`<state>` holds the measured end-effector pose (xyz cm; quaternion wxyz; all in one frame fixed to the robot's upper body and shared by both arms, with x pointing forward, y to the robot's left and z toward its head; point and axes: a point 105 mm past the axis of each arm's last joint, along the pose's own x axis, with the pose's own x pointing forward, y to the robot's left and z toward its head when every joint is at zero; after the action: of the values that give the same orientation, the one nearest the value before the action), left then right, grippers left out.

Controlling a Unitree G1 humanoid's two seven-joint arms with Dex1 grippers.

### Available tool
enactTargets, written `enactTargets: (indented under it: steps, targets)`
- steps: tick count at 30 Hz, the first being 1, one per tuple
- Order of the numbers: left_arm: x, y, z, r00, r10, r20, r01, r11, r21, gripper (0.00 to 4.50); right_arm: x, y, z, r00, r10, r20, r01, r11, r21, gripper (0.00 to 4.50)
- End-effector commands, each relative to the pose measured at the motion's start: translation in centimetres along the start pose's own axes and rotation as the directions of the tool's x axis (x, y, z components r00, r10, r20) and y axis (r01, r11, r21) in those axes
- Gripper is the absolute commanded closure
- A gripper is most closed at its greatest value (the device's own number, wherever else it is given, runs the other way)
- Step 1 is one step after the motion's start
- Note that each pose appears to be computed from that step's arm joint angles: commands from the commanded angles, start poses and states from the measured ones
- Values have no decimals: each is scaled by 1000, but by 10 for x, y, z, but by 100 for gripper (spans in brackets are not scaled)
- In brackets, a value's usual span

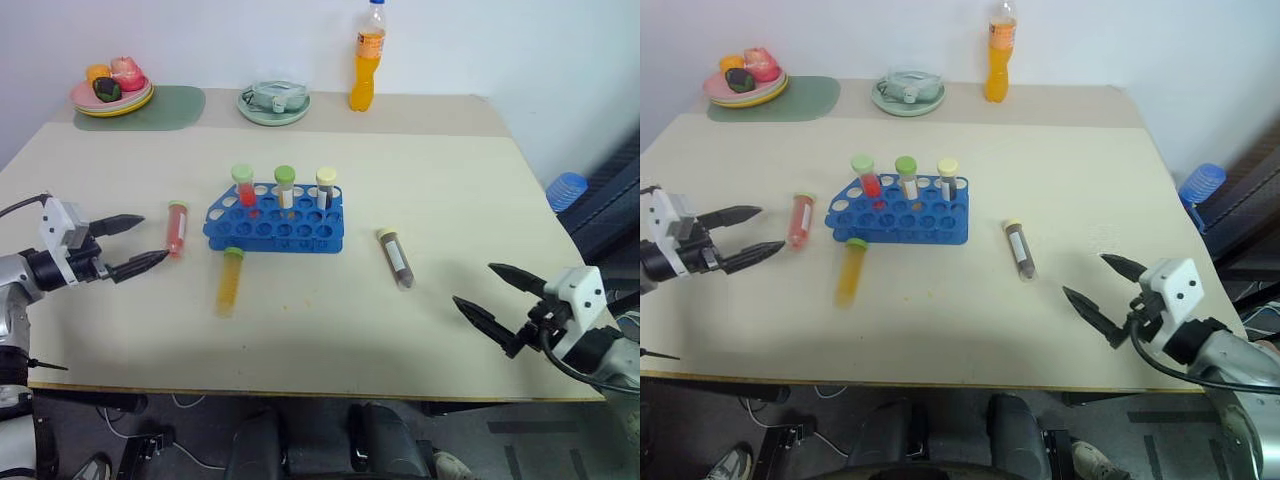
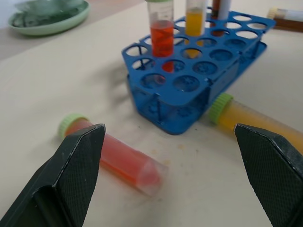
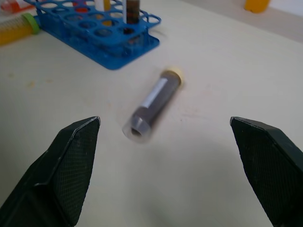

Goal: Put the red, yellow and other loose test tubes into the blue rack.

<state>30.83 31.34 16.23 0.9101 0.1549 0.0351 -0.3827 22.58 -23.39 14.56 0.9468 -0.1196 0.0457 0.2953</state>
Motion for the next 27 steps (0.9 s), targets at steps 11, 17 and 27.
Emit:
enactTargets:
  steps: [11,17,27]
  targets:
    - [10,0,17,998,-26,59,23,998,58,5,-1,-4,1,1000,-13,24,14,998,-53,0]
    - [26,-7,27,989,-124,81,115,987,111,5,20,-4,16,999,-17,31,17,1000,-16,0]
    - [61,-24,40,951,-304,51,286,932,223,5,101,-1,36,969,-28,-247,82,974,213,0]
